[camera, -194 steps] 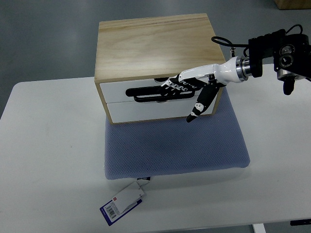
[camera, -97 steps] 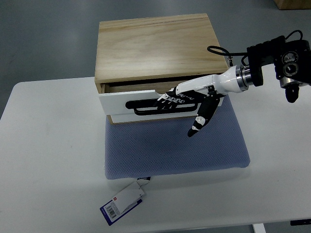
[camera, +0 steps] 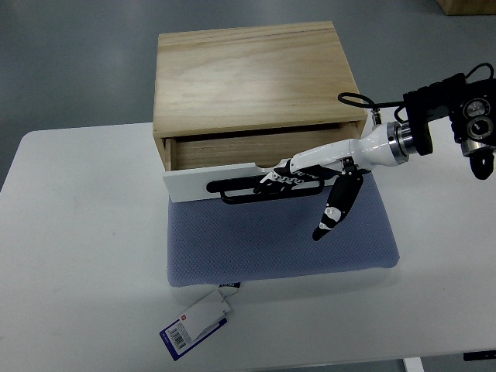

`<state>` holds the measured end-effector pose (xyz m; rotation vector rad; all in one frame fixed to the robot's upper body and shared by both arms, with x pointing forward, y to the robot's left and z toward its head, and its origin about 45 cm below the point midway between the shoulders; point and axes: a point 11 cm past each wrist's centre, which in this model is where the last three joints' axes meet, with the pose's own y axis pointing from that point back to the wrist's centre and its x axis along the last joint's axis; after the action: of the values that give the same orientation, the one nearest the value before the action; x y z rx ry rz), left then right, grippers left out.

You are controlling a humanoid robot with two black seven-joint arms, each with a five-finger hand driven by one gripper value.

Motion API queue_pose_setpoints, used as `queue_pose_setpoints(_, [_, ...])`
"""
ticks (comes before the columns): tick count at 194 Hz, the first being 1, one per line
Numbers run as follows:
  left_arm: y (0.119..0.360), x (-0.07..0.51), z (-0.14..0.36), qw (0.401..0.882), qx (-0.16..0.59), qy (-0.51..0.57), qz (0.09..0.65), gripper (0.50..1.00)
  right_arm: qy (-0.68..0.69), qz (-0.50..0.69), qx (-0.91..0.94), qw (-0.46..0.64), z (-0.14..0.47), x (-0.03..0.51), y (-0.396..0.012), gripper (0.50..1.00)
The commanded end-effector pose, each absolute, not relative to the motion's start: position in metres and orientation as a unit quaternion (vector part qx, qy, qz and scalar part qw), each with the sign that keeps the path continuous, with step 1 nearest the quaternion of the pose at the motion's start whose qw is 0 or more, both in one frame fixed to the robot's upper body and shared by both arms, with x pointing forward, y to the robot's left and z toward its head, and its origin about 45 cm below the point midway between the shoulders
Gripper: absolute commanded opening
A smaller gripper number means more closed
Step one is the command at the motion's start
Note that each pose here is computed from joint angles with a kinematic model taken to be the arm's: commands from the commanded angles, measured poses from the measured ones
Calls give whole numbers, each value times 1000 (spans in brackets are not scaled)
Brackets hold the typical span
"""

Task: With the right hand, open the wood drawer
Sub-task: 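Pull the upper white drawer out toward the robot with the right hand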

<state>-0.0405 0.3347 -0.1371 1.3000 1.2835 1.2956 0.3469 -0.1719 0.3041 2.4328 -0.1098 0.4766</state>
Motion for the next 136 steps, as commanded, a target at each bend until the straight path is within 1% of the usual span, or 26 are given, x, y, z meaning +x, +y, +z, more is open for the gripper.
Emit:
queue_pose_setpoints(1, [335, -41, -137, 436, 523, 516, 520, 1000, -44, 182, 927, 325, 305, 347, -174, 940])
queue_pose_setpoints(136, [335, -40, -137, 436, 522, 516, 521, 1000, -37, 169, 933, 314, 315, 330, -179, 940])
